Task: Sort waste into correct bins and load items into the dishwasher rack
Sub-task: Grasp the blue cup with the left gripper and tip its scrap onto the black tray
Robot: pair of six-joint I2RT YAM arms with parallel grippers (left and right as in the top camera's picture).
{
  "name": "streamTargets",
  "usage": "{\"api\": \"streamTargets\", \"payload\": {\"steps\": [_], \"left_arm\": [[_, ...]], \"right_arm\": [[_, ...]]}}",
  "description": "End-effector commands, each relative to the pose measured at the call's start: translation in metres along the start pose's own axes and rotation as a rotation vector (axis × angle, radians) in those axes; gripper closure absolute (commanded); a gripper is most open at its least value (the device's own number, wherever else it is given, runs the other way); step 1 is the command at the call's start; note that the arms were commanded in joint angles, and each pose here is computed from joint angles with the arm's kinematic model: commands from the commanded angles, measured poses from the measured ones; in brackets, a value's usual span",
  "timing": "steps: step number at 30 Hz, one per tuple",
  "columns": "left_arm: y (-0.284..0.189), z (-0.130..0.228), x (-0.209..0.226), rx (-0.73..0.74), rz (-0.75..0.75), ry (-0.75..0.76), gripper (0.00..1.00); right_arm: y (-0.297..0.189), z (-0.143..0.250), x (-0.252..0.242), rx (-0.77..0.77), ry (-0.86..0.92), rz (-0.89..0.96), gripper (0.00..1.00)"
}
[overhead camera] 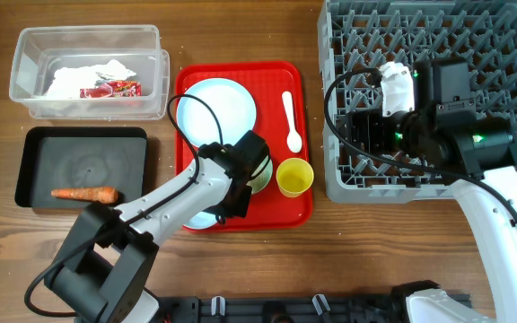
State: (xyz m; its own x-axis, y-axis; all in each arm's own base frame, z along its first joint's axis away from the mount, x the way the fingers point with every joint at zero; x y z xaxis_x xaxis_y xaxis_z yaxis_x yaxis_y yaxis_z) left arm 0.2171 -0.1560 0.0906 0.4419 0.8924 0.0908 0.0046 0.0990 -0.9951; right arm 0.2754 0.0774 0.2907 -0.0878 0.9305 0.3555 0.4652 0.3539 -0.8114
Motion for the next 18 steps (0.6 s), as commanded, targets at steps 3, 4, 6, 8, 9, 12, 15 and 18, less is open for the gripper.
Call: {"api": "streamTargets", "payload": {"steps": [3, 4, 6, 8, 9, 12, 15, 18], "left_arm": [[0.003, 0.003, 0.006, 0.016, -0.020, -0.032, 0.96], [0.002, 0.003, 0.006, 0.021, -0.021, -0.036, 0.96], [-0.007, 0.004, 0.007, 0.025, -0.022, -0.057, 0.96], [-0.017, 0.002, 0.008, 0.008, -0.018, -0.065, 0.96], [-0.025, 0.002, 0.009, -0.012, -0.014, -0.079, 0.96], [-0.047, 0.006, 0.011, -0.081, 0.005, -0.096, 0.96], [-0.064, 0.012, 0.018, -0.134, 0.026, -0.145, 0.96], [-0.071, 0.013, 0.027, -0.158, 0.062, -0.193, 0.96]], "right_arm": [[-0.001, 0.003, -0.002, 0.000, -0.007, 0.007, 0.10], [-0.001, 0.003, -0.002, 0.000, -0.007, 0.007, 0.10], [-0.001, 0.003, -0.002, 0.000, -0.007, 0.007, 0.10], [-0.001, 0.002, -0.002, -0.001, -0.007, 0.007, 0.10], [-0.001, 0.002, -0.001, -0.003, -0.007, 0.006, 0.10], [-0.001, 0.002, -0.001, -0.005, -0.007, 0.005, 0.10], [-0.001, 0.000, -0.001, -0.012, -0.010, 0.004, 0.11], [-0.001, 0.001, -0.001, -0.009, -0.009, 0.005, 0.10]]}}
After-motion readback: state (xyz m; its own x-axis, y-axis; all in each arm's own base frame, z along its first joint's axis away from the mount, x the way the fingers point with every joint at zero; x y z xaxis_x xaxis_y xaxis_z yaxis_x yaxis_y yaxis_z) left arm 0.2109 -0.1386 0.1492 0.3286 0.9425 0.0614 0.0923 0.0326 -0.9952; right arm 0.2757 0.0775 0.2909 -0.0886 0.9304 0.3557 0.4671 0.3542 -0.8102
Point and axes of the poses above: each gripper's point midway between its finger pads, its own y axis out along the fingers, its own x axis along the line the jaws close on, z = x × y, the point moved 7 cm from there along -y, back along the fingers, and after that the axes turned 13 degrees about y, right-handed, at the moved point
